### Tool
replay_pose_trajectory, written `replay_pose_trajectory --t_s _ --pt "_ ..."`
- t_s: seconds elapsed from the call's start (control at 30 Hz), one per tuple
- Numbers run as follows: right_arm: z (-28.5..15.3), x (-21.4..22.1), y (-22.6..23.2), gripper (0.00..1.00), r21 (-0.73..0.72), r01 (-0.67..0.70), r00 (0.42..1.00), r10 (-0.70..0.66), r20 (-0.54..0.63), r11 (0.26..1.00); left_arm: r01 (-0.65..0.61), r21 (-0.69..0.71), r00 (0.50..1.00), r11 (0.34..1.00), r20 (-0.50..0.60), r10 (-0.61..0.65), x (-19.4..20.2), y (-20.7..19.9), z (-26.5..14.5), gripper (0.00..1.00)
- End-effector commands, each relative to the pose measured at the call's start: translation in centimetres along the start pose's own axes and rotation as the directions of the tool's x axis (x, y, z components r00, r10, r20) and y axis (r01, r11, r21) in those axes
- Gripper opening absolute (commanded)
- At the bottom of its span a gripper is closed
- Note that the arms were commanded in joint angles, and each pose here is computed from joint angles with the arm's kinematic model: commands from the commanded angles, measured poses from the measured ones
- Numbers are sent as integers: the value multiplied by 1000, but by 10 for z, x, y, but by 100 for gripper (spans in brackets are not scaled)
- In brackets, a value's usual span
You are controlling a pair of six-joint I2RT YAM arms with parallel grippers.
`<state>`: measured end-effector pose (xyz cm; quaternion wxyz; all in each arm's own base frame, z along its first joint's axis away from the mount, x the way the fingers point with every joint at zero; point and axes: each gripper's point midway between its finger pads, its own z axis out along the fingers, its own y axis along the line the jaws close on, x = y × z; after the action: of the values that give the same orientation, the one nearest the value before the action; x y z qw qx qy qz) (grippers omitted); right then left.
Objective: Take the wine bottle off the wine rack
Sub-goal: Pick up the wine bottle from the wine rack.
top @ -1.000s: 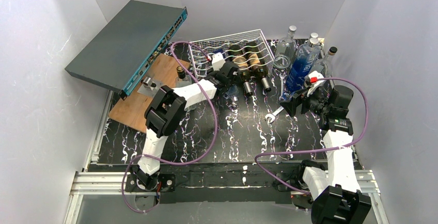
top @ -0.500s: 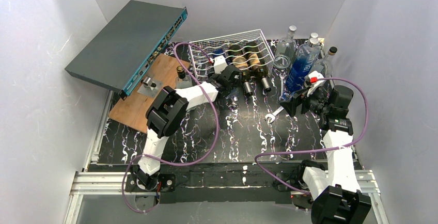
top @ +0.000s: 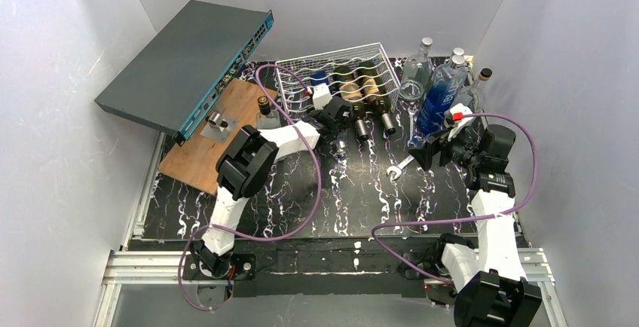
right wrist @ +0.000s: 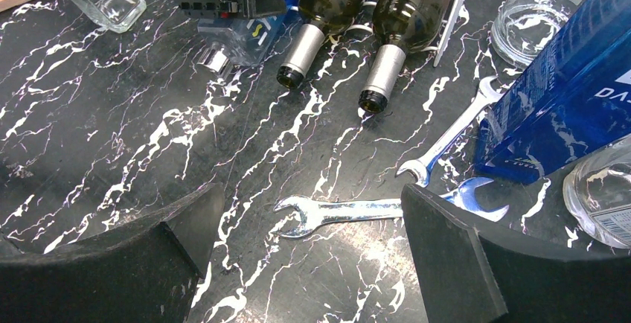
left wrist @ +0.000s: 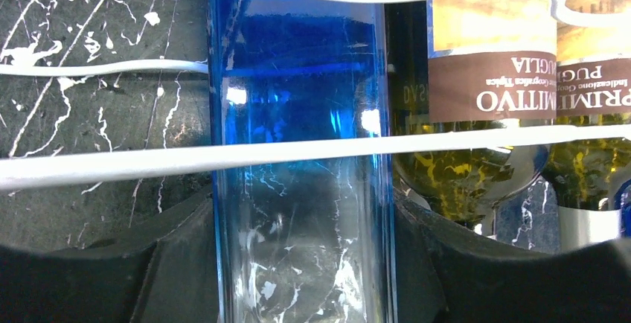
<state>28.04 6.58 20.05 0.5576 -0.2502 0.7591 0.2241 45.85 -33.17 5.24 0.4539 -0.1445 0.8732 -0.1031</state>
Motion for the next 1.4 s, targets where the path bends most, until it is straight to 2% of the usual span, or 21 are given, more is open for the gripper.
replay_pose_trajectory --t_s 0.0,0.07,0.13,0.2,0.47,0.77,1.37 --pt "-1 -7 0 98 -3 25 999 -25 26 1000 -8 -17 999 1000 35 8 -12 1 -4 45" --pt "-1 -8 0 98 -4 27 999 -27 27 1000 -16 -10 999 1000 41 16 -16 0 -7 33" --pt "-1 -7 1 98 -4 26 999 -26 27 1000 -22 2 999 1000 46 22 -21 -3 -12 14" --pt "-1 -8 0 98 -3 28 999 -27 27 1000 -30 18 998 999 52 29 -27 -6 -18 0" --pt "-1 -8 1 98 -2 32 999 -32 29 999 -103 48 989 993 114 97 -50 -16 -52 0" --pt "-2 -8 0 98 2 35 999 -35 29 999 -134 71 983 988 137 124 -52 -15 -80 0" --pt "-2 -7 1 98 2 35 999 -35 27 999 -172 200 978 965 150 143 -46 -9 -142 0"
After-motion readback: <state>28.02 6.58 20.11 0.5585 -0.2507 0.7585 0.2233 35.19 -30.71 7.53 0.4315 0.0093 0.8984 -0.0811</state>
